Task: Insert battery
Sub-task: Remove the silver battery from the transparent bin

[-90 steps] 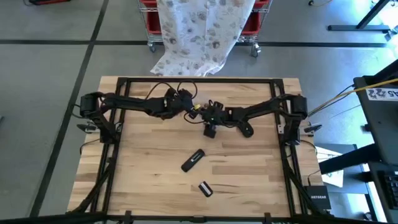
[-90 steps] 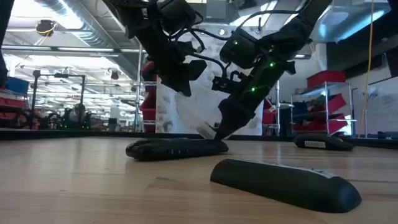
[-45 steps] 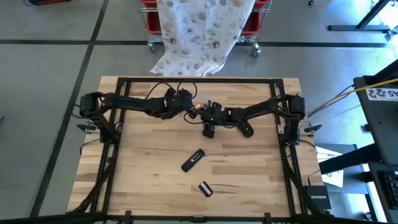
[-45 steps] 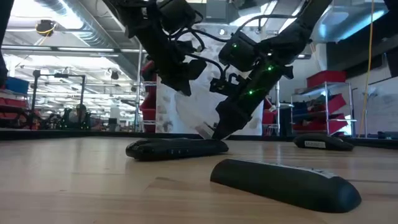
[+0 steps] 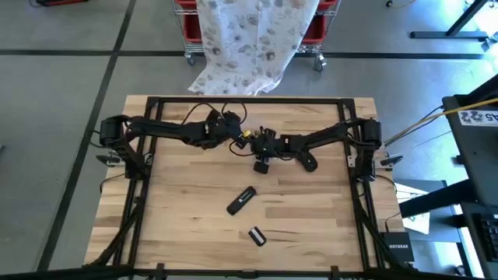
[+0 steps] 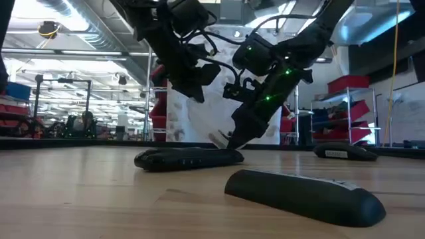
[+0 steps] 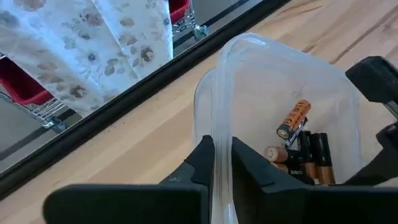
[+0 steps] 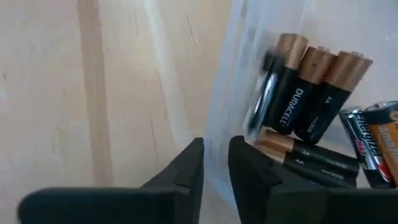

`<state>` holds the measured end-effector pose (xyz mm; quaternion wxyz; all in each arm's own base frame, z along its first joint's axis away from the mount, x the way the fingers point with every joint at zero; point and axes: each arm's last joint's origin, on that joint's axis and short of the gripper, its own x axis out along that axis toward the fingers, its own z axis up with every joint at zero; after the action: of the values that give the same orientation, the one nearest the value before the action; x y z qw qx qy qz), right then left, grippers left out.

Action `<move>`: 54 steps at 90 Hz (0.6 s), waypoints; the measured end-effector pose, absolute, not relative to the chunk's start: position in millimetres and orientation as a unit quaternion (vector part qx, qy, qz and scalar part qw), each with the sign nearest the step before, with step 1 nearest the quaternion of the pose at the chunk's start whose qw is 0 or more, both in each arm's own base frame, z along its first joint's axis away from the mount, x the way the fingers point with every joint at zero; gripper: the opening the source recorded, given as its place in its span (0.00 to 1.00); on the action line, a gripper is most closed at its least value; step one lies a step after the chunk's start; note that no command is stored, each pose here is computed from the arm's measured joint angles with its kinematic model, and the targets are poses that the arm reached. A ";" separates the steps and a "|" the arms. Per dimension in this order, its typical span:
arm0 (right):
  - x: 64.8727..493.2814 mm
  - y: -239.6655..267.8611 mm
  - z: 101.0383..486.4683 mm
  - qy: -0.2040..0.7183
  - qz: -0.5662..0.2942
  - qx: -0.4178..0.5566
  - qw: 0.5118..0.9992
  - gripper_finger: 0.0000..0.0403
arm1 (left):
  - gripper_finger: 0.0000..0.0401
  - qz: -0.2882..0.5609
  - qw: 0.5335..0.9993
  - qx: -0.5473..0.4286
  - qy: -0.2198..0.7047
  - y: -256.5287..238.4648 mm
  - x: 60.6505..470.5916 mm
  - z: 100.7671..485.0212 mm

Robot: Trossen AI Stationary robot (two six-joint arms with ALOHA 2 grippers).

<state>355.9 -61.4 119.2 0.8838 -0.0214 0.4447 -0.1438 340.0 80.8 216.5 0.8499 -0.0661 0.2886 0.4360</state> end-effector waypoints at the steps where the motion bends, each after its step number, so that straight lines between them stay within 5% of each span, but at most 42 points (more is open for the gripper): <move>1: 356.1 -61.4 120.1 0.446 -0.144 -0.021 0.883 0.10 | 0.03 0.436 0.850 -0.066 0.289 80.8 340.0 216.5; 23: 348.0 -59.0 158.0 0.452 -0.101 -0.015 0.886 0.16 | 0.03 0.434 0.851 -0.065 0.289 80.8 340.1 216.6; 54: 339.6 -65.5 172.1 0.383 -0.095 0.014 0.919 0.52 | 0.03 0.432 0.850 -0.056 0.297 79.9 339.6 215.5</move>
<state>339.6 -65.5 172.1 0.9189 0.0144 0.3827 -0.0949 339.6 79.9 215.5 0.8497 -0.0559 0.2975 0.4317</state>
